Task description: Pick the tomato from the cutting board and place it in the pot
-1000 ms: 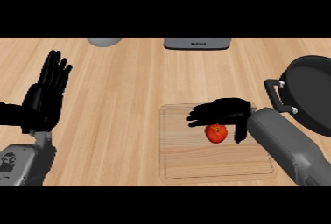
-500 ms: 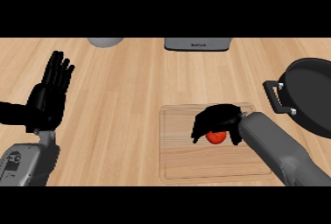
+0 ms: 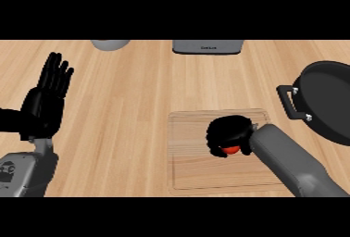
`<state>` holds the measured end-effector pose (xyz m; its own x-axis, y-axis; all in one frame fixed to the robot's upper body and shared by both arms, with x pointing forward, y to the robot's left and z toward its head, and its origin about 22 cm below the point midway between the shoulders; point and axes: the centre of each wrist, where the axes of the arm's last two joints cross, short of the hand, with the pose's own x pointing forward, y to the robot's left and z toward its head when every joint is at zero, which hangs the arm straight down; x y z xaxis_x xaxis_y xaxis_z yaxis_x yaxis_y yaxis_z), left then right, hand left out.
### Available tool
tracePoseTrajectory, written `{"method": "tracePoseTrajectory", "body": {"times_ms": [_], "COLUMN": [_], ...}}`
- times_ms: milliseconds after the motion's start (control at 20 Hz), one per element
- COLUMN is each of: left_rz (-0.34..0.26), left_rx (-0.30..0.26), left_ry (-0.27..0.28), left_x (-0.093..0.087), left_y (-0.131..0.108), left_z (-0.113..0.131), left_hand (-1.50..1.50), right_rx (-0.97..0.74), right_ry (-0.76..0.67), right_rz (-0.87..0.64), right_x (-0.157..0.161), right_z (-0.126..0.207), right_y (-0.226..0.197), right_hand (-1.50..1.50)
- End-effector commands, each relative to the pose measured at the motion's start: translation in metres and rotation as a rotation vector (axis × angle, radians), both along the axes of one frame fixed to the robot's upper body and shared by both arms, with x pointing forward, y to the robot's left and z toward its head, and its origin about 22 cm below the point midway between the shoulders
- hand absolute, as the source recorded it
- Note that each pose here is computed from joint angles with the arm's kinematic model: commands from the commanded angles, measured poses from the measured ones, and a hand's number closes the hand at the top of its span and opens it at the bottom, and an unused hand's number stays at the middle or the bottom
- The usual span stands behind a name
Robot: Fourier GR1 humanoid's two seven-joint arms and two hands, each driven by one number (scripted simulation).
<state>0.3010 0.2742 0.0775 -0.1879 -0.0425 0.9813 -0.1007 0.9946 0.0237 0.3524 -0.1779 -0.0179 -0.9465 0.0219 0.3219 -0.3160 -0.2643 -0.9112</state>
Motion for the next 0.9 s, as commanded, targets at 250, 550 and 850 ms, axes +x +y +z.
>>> {"method": "tracePoseTrajectory", "body": {"times_ms": [250,550,850], "left_rz": [0.002,0.016,-0.016], "left_rx": [0.002,0.005,0.011], "left_ry": [-0.012,-0.02,-0.018], "left_x": [0.003,0.002,0.003], "left_y": [-0.006,0.0,-0.006], "left_z": [-0.001,0.002,0.003], "left_hand": [0.0,0.0,0.0], "right_rx": [0.171,0.166,0.281], "right_ry": [-0.054,-0.118,-0.286], "right_rz": [-0.597,-1.287,-1.869], "right_x": [0.036,0.056,0.081], "right_z": [0.027,0.053,0.106], "right_y": [-0.022,-0.097,-0.121], "right_hand": [1.5,1.5,1.5]}}
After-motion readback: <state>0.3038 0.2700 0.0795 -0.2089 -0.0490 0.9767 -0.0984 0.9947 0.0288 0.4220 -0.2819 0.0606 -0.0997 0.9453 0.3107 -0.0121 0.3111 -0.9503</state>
